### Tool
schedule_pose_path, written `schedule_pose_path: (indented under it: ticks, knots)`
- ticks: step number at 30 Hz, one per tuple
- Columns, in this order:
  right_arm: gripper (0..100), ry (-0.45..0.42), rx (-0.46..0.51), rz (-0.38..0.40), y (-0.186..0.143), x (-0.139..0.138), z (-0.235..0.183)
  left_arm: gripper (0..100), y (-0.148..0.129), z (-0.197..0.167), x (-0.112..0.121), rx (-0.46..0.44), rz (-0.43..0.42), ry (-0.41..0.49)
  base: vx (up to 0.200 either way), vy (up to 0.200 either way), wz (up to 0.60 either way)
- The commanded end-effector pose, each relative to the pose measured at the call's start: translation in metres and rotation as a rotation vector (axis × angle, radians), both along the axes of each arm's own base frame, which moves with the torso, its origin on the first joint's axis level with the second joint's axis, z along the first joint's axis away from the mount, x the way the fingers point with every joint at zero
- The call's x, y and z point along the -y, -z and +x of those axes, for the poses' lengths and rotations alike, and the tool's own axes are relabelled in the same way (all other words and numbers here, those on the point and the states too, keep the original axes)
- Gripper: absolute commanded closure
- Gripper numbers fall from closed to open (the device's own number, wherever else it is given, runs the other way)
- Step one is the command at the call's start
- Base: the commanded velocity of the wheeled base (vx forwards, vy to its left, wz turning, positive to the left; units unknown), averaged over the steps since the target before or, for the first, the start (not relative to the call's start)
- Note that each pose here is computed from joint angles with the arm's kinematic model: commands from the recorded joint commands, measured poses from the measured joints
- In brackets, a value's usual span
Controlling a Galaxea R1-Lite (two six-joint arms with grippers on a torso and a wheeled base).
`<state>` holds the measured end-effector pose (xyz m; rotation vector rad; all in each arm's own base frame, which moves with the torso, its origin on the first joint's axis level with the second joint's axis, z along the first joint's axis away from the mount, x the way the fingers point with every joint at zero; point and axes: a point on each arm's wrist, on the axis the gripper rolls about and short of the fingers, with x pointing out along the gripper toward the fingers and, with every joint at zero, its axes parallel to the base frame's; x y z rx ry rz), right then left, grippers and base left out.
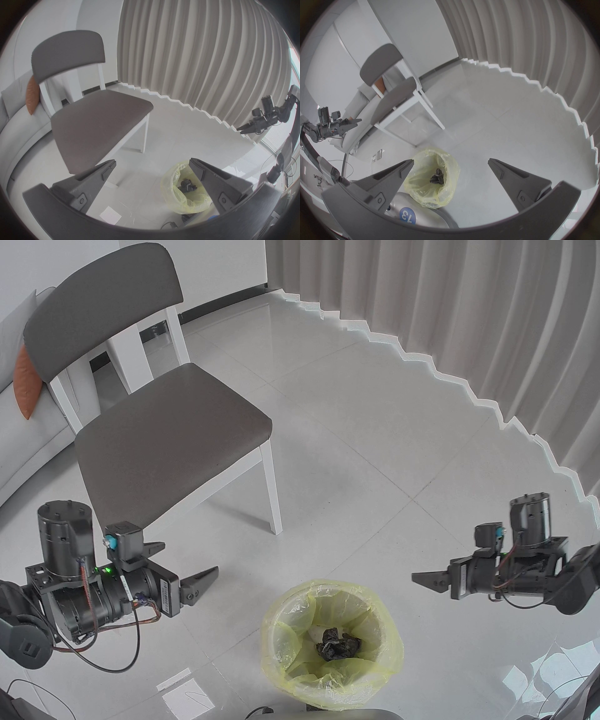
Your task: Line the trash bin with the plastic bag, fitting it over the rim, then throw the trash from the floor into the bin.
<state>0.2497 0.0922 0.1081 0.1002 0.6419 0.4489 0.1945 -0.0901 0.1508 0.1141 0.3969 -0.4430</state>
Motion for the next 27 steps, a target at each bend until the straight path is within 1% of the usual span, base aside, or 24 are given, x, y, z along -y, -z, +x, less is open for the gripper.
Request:
schedule_pose_path:
  ticks: [1, 4, 5, 6, 7, 8, 10, 13, 20, 27]
  knots:
    - [0, -0.073, -0.127, -0.049, 0.061, -0.037, 0.040, 0, 0.034, 0.009, 0.019, -0.113, 0.067, 0.054, 0.000, 0.000, 0.00]
    - [0, -0.072, -0.156, -0.060, 0.074, -0.039, 0.047, 0, 0.033, 0.010, 0.019, -0.095, 0.058, 0.056, 0.000, 0.000, 0.00]
    - [0, -0.073, -0.184, -0.071, 0.085, -0.041, 0.050, 0, 0.031, 0.011, 0.020, -0.077, 0.049, 0.058, 0.000, 0.000, 0.00]
    - [0, -0.071, -0.196, -0.075, 0.090, -0.041, 0.051, 0, 0.030, 0.010, 0.020, -0.073, 0.044, 0.058, 0.000, 0.000, 0.00]
    - [0, -0.071, -0.200, -0.077, 0.091, -0.041, 0.051, 0, 0.030, 0.010, 0.019, -0.071, 0.044, 0.058, 0.000, 0.000, 0.00]
    - [0, -0.075, -0.225, -0.088, 0.101, -0.042, 0.052, 0, 0.031, 0.009, 0.018, -0.072, 0.043, 0.058, 0.000, 0.000, 0.00]
    - [0, -0.079, -0.243, -0.100, 0.110, -0.043, 0.054, 0, 0.033, 0.008, 0.018, -0.076, 0.046, 0.057, 0.000, 0.000, 0.00]
    - [0, -0.083, -0.261, -0.117, 0.123, -0.043, 0.058, 0, 0.034, 0.008, 0.017, -0.068, 0.040, 0.053, 0.000, 0.000, 0.00]
    - [0, -0.083, -0.252, -0.127, 0.130, -0.043, 0.071, 0, 0.030, 0.007, 0.016, -0.031, 0.024, 0.051, 0.000, 0.000, 0.00]
    - [0, -0.095, -0.261, -0.141, 0.139, -0.044, 0.074, 0, 0.030, 0.008, 0.018, -0.029, 0.026, 0.053, 0.000, 0.000, 0.00]
